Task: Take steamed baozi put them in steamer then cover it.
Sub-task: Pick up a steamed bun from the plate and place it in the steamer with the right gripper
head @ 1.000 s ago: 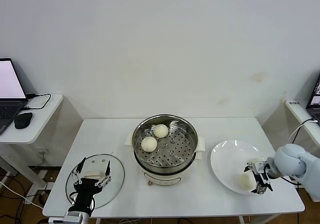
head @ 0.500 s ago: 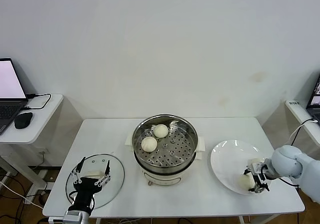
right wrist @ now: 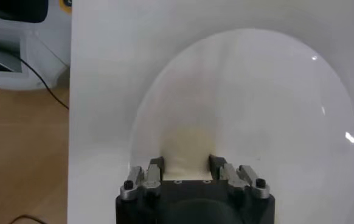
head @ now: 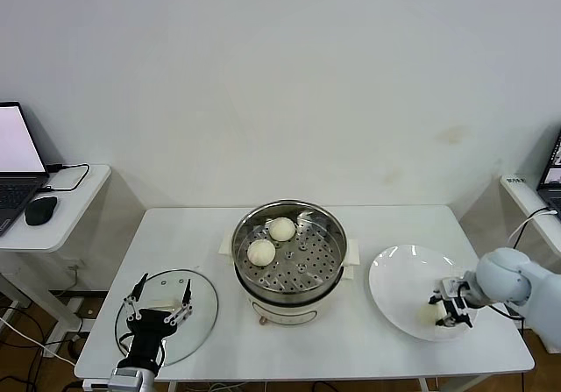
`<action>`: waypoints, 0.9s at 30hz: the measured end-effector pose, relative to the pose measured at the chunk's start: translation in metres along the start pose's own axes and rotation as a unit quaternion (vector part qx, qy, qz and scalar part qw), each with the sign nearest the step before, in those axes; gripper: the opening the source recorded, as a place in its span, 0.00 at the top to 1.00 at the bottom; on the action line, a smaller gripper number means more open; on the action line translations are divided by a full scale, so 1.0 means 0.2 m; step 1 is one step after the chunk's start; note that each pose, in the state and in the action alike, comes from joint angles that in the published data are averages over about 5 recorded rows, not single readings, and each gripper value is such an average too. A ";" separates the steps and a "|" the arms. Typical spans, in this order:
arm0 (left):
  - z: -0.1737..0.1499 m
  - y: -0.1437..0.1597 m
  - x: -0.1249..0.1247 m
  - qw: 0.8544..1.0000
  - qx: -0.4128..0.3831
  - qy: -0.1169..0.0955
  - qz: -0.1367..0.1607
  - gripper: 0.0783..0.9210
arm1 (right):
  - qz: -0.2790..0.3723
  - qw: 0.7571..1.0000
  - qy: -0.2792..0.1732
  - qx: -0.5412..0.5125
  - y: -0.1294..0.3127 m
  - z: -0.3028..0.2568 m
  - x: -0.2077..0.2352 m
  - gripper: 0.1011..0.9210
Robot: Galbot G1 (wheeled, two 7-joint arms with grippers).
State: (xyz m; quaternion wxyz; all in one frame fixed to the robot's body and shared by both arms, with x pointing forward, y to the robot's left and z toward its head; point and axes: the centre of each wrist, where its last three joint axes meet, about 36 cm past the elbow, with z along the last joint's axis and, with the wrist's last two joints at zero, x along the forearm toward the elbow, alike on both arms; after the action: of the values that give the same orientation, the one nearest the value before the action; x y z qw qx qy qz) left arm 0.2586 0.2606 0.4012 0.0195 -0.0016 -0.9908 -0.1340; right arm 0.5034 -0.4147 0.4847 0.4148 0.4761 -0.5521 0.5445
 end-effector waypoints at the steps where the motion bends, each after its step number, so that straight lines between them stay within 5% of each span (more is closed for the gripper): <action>1: 0.00 0.00 0.00 1.000 0.000 -0.001 0.000 0.12 | 0.003 1.000 -0.001 0.000 -0.01 0.00 0.02 0.52; 15: -0.03 0.00 -0.01 1.000 0.000 -0.011 0.004 0.12 | 0.091 0.995 -0.046 0.020 -0.34 -0.15 0.54 0.51; 27: -0.04 0.03 -0.02 1.000 -0.001 -0.013 -0.003 0.12 | 0.132 0.977 -0.110 0.125 -0.59 -0.68 0.90 0.51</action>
State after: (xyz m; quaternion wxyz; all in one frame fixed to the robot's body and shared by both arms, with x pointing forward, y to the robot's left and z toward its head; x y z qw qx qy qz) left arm 0.2620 0.2635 0.4098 0.0062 -0.0002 -0.9909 -0.1347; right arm 0.5742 -0.2874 0.6942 0.2130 0.5039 -0.5799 0.6037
